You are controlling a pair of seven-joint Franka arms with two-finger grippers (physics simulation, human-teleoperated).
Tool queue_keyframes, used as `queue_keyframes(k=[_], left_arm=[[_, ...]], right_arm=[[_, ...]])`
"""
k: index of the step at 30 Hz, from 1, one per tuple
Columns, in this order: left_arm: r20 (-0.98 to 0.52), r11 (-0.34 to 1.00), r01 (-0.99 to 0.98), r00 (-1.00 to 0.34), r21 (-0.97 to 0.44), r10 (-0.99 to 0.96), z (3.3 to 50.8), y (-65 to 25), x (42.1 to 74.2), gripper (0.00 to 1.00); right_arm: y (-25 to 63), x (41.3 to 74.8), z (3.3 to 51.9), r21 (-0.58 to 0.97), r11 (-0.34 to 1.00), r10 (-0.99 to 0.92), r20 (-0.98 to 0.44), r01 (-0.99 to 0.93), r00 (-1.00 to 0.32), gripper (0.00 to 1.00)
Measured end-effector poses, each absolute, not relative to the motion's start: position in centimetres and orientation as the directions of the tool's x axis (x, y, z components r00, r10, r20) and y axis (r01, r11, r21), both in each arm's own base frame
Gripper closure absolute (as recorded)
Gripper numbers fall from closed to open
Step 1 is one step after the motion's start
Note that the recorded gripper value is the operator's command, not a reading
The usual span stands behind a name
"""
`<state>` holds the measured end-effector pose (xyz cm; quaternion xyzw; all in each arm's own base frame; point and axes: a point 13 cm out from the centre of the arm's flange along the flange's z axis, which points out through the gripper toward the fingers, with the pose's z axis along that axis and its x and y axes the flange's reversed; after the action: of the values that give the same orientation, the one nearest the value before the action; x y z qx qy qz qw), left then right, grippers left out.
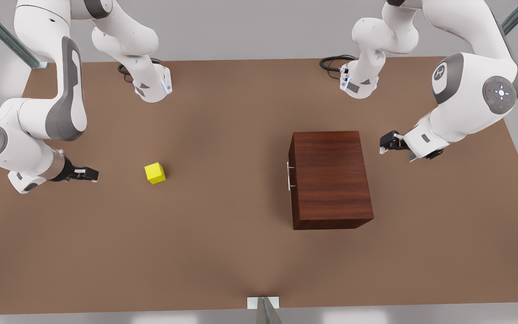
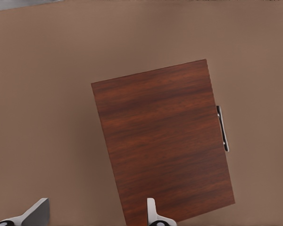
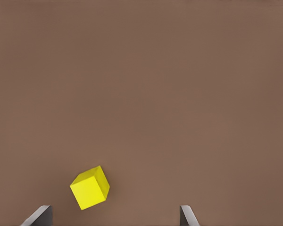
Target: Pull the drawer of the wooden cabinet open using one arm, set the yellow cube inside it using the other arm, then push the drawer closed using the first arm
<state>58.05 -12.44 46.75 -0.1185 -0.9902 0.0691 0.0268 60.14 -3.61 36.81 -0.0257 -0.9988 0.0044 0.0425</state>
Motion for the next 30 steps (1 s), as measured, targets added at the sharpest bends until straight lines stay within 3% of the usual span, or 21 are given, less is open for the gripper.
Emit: queue_keyframes(k=[3,6,8,11,15,22,27,30], left_arm=[[0.001,0.953,0.287,-0.958,-0.102,0.288,47.4,-14.3,58.8,0.0],[0.008,0.902,0.429,-0.903,-0.042,0.429,46.5,-21.8,57.1,0.0],[0.004,0.862,0.506,-0.862,-0.024,0.506,46.4,-27.1,55.4,0.0],[0.04,0.757,0.652,-0.758,0.046,0.651,43.0,-40.3,50.1,0.0],[0.061,0.756,0.649,-0.761,0.083,0.646,39.7,-45.5,47.5,0.0],[0.064,0.842,0.509,-0.86,0.18,0.506,30.8,-48.7,48.5,0.0],[-0.034,0.909,0.335,-0.935,0.248,0.353,26.9,-47.1,54.5,0.0],[-0.062,0.923,0.275,-0.951,0.269,0.302,25.0,-46.5,55.7,0.0]], right_arm=[[-3.7,60.9,37.2,-0.008,0.998,0.062,0.056,0.062,-0.997,0.0],[-5.4,61.4,37.0,-0.008,0.982,0.188,0.043,0.188,-0.981,0.0],[-6.5,61.6,36.7,-0.001,0.956,0.292,0.04,0.292,-0.956,0.0],[-6.5,62.4,36.6,0.018,0.904,0.426,0.022,0.426,-0.905,0.0],[-6.2,63.1,36.7,0.035,0.828,0.56,0.006,0.56,-0.829,0.0],[-6.2,63.6,36.6,0.04,0.703,0.711,0.0,0.71,-0.703,0.0],[-6.1,63.7,36.5,0.04,0.63,0.776,-0.001,0.775,-0.631,0.0],[-5.8,63.8,36.3,0.038,0.596,0.803,0.002,0.802,-0.597,0.0]])
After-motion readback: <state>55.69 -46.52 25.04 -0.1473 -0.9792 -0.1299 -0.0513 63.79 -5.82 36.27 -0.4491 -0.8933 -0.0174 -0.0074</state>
